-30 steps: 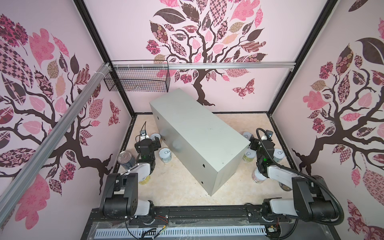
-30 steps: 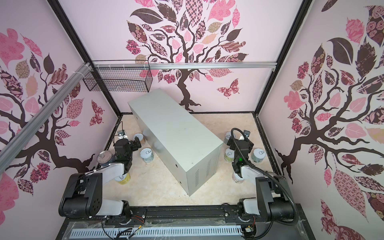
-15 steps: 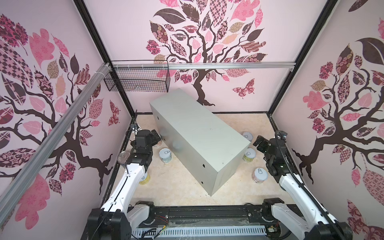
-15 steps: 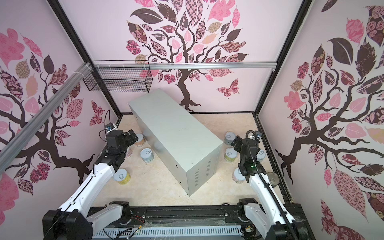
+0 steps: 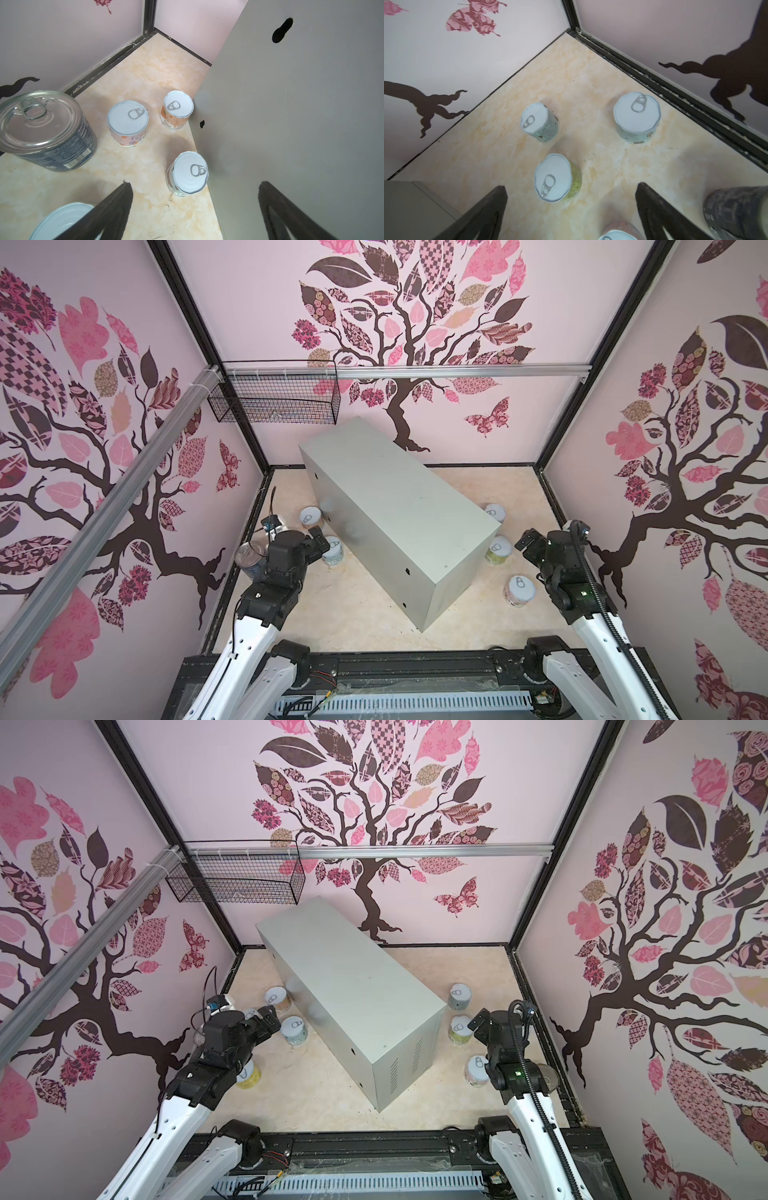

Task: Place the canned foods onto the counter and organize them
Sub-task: 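Lower the right gripper onto the large dark blue can and grasp it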

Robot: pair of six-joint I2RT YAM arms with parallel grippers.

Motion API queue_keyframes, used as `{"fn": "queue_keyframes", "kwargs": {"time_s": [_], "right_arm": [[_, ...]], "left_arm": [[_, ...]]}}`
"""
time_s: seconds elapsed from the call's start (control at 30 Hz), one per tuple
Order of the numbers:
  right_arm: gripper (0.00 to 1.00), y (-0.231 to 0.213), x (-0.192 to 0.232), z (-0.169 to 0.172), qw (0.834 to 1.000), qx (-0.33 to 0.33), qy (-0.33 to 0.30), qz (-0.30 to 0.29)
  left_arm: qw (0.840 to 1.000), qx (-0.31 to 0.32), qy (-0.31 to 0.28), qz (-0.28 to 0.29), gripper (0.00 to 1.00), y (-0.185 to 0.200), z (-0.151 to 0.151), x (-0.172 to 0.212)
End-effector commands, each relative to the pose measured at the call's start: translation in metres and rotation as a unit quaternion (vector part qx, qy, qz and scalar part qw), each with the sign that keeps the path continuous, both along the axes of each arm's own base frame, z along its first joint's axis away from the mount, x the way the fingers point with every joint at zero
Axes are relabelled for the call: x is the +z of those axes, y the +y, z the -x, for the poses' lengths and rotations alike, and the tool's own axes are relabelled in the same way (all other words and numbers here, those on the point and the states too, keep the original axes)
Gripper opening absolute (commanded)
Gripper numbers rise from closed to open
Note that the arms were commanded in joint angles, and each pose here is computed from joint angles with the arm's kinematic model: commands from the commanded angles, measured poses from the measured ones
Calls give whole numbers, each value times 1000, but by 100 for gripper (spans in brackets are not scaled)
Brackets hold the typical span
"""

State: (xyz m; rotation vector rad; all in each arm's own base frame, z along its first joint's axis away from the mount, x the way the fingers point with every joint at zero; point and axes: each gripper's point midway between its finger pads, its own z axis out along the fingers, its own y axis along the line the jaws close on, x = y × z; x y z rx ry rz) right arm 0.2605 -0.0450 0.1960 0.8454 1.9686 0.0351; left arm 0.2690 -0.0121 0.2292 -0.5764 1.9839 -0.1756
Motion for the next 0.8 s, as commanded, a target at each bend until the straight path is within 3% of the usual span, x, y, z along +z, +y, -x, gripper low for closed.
{"fn": "queue_keyframes", "kwargs": {"time_s": [0.0,0.17,0.27,0.37,0.53,0.77], "right_arm": [[100,-23,-15,26,994,-88,71,8],[100,-50,-33,57,963,-199,180,33],[100,-64,-42,75,946,-249,208,9],[100,-83,-55,93,933,-289,209,-46],[100,-94,-56,111,916,-333,221,-34],[100,-95,-56,121,906,-361,218,-42]], "left_arm": [[999,-13,37,19,98,-5,15,-28],[997,-45,36,54,98,-20,17,-35],[995,-68,35,63,98,-29,15,-29],[993,-102,34,58,98,-42,14,-17],[987,-152,32,36,98,-68,16,-5],[979,-196,42,28,98,-91,17,-12]]}}
